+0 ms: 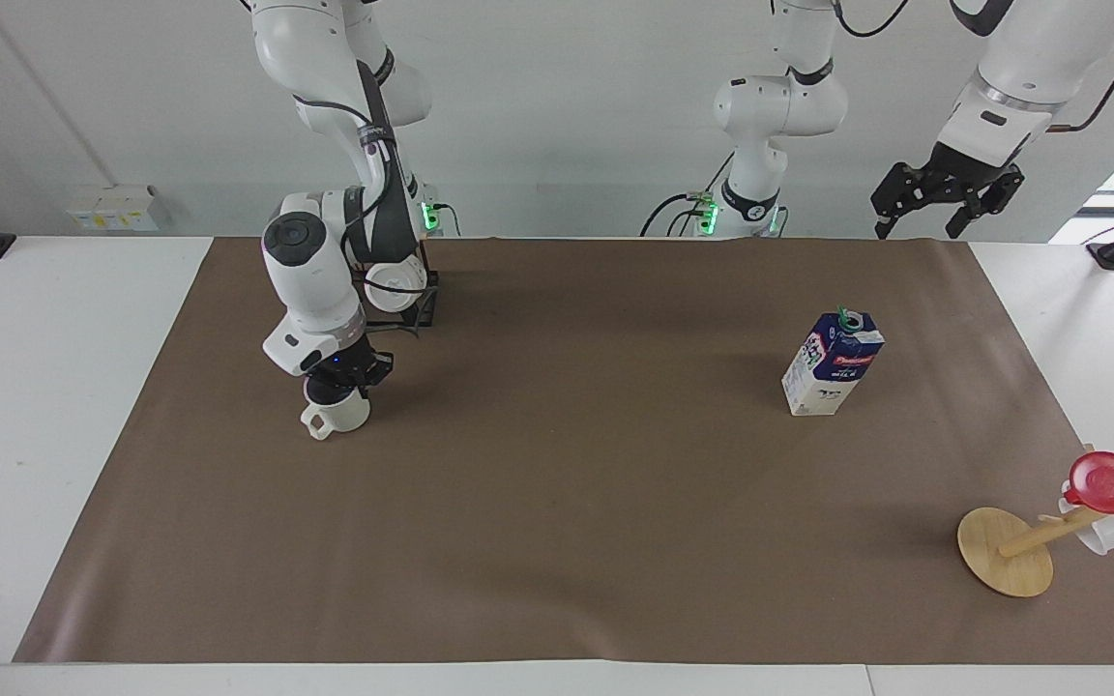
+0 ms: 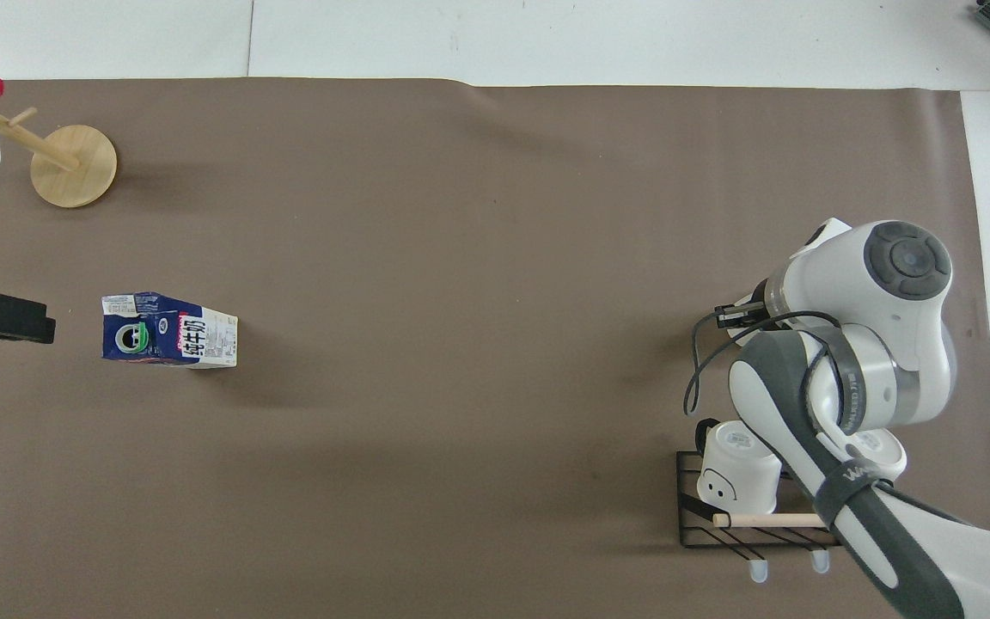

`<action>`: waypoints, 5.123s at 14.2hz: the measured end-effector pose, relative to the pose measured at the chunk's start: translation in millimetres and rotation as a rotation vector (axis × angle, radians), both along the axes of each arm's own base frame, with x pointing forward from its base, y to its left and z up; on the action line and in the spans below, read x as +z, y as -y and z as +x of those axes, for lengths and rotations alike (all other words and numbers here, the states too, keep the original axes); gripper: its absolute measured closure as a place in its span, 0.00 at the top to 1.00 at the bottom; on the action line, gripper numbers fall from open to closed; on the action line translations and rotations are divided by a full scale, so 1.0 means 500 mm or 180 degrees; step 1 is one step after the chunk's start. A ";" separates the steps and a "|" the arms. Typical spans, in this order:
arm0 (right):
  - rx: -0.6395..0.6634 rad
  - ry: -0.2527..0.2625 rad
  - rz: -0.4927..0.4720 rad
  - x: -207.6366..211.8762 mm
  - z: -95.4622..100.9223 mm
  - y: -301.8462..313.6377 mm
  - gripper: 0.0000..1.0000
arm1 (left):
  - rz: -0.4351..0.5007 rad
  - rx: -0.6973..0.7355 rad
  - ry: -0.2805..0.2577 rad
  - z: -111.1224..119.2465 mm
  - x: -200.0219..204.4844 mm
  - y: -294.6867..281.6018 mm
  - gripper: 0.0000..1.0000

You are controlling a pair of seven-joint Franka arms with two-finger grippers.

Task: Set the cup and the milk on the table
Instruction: 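Carry the white mug with the right gripper toward the table center, then set the mug down with the right gripper while the left gripper grasps the carton, then withdraw the open right gripper back to the table edge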

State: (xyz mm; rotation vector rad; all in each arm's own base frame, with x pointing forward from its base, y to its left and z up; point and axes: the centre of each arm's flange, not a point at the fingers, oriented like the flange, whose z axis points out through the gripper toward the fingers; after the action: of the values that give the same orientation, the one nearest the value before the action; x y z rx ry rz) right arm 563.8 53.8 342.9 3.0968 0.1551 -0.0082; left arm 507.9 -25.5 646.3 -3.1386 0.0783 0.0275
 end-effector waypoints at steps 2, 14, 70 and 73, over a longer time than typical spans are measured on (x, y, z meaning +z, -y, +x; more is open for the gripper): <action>0.0000 0.0004 0.0000 0.001 0.001 0.000 0.04 | 0.0000 0.0000 0.0000 0.000 0.000 0.000 1.00; -0.1085 0.0246 0.0121 0.236 0.004 -0.178 0.04 | 0.0000 0.0000 0.0000 0.000 0.000 0.000 1.00; -0.0510 0.0277 0.0119 0.521 -0.087 -0.069 1.00 | 0.0123 -0.0242 0.0522 0.024 -0.290 0.080 1.00; -0.0520 0.0111 0.0086 0.529 -0.094 0.032 1.00 | 0.0124 -0.0242 0.0492 0.033 -0.323 0.080 1.00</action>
State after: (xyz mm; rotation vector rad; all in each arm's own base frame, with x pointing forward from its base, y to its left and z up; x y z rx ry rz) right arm 516.6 37.7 607.2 3.1246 -0.0998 0.0428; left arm 524.3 -65.3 484.5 -3.0831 0.1939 -0.2105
